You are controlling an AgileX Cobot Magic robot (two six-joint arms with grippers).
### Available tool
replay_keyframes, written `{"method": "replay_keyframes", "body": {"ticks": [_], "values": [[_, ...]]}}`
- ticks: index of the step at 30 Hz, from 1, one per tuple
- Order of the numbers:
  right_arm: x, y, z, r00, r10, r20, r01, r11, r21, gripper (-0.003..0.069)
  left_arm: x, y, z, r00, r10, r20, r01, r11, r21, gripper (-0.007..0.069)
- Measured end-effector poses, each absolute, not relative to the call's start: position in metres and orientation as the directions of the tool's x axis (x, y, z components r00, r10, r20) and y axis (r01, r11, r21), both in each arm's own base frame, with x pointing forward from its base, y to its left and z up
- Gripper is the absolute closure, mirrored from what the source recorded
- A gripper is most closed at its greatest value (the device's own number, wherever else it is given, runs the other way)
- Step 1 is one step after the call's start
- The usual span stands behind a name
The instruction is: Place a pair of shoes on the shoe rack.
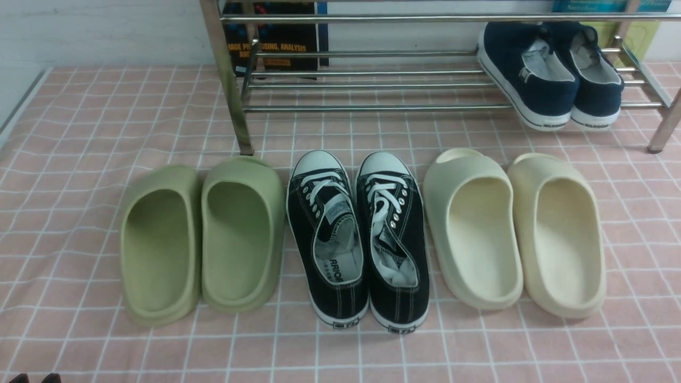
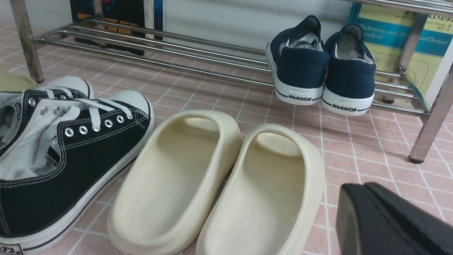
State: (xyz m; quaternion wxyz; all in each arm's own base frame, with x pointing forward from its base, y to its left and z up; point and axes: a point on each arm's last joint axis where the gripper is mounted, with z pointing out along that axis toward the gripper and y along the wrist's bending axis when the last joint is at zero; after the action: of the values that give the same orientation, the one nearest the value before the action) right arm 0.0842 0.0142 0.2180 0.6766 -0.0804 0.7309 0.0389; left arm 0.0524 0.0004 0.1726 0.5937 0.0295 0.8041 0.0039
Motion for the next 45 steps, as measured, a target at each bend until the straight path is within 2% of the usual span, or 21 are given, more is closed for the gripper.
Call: {"method": "replay_keyframes", "body": {"ticks": [5,14,19,24,42,45], "values": [[0.078,0.013,0.195,-0.108,-0.07,-0.992,-0.172,0.984,-0.051,0.066,0.052,0.0,0.173,-0.293,0.052,-0.955,0.043,0.998,0.041,0.0385],[0.07,0.012,0.184,-0.216,-0.087,-0.973,-0.183,0.982,-0.047,0.0653,0.052,0.0,0.173,-0.293,0.052,-0.955,0.043,0.998,0.041,0.0385],[0.056,0.005,0.185,-0.155,-0.06,-0.986,-0.079,0.996,-0.048,0.0649,0.052,0.0,0.173,-0.293,0.053,-0.955,0.043,0.998,0.042,0.0385],[0.055,0.0,0.183,-0.175,-0.046,-0.983,0.011,0.999,-0.049,0.0643,0.052,0.0,0.173,-0.293,0.054,-0.955,0.043,0.998,0.043,0.0385],[0.055,0.0,0.183,-0.183,-0.048,-0.982,0.011,0.999,-0.051,0.0624,0.052,0.0,0.173,-0.293,0.054,-0.955,0.043,0.998,0.043,0.0385],[0.054,0.0,0.178,-0.229,-0.047,-0.972,0.004,0.999,-0.049,0.0621,0.052,0.0,0.173,-0.293,0.054,-0.955,0.043,0.998,0.043,0.0385]]}}
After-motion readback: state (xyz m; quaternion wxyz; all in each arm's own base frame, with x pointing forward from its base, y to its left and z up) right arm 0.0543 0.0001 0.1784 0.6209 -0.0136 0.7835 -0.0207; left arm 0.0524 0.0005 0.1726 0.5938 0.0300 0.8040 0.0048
